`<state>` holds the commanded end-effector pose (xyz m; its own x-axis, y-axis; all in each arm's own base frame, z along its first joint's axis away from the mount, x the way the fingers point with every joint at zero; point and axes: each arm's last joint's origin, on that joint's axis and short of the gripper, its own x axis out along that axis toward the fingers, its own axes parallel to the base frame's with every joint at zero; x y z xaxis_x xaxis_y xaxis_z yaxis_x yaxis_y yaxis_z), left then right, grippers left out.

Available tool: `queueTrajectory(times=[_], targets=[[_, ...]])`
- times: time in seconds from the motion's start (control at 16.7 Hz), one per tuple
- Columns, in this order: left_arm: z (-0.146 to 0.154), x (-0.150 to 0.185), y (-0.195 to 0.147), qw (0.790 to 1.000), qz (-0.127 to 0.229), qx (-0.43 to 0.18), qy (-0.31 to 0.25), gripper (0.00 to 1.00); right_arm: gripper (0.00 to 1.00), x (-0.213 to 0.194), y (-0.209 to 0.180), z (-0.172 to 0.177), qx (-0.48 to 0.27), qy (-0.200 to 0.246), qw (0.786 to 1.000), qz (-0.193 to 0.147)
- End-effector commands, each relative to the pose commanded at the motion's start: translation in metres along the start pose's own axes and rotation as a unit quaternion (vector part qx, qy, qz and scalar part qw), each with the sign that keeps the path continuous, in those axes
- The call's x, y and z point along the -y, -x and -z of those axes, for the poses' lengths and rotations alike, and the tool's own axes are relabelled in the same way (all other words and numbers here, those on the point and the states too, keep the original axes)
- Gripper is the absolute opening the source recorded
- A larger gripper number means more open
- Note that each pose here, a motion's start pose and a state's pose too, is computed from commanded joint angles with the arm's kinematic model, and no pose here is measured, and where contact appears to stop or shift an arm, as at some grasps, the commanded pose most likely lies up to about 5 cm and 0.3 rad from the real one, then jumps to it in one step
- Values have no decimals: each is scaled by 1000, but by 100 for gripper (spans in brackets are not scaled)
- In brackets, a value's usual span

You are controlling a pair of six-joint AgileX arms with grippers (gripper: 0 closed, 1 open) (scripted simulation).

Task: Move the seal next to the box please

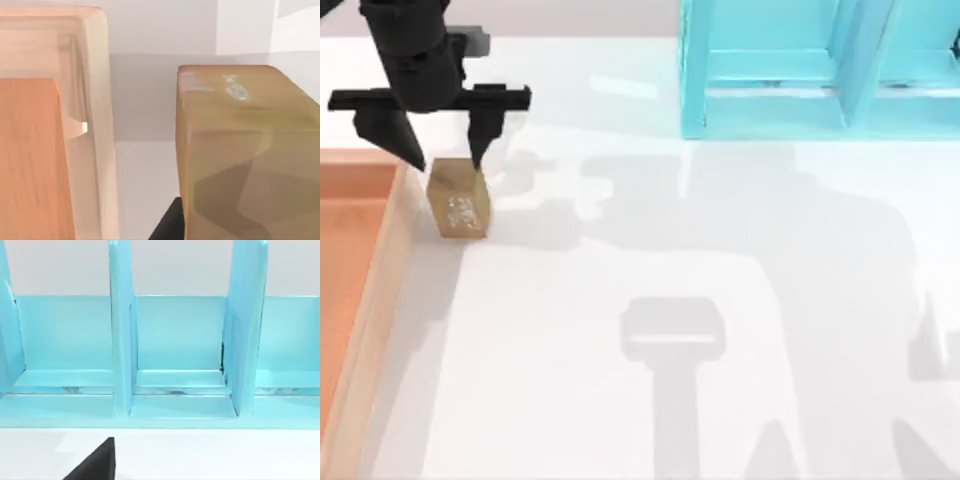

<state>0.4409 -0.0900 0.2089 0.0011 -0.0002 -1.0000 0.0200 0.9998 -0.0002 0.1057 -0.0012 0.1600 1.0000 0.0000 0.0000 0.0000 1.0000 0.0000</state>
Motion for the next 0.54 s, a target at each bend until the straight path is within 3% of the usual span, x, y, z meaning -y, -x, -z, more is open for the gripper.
queueTrajectory(times=[0.18, 0.54], targets=[[0, 0, 0, 1000, 0, 0, 0, 98, 100, 0, 0, 0, 0, 0, 1000, 0], [0, 0, 0, 1000, 0, 0, 0, 100, 100, 0, 0, 0, 0, 0, 1000, 0]])
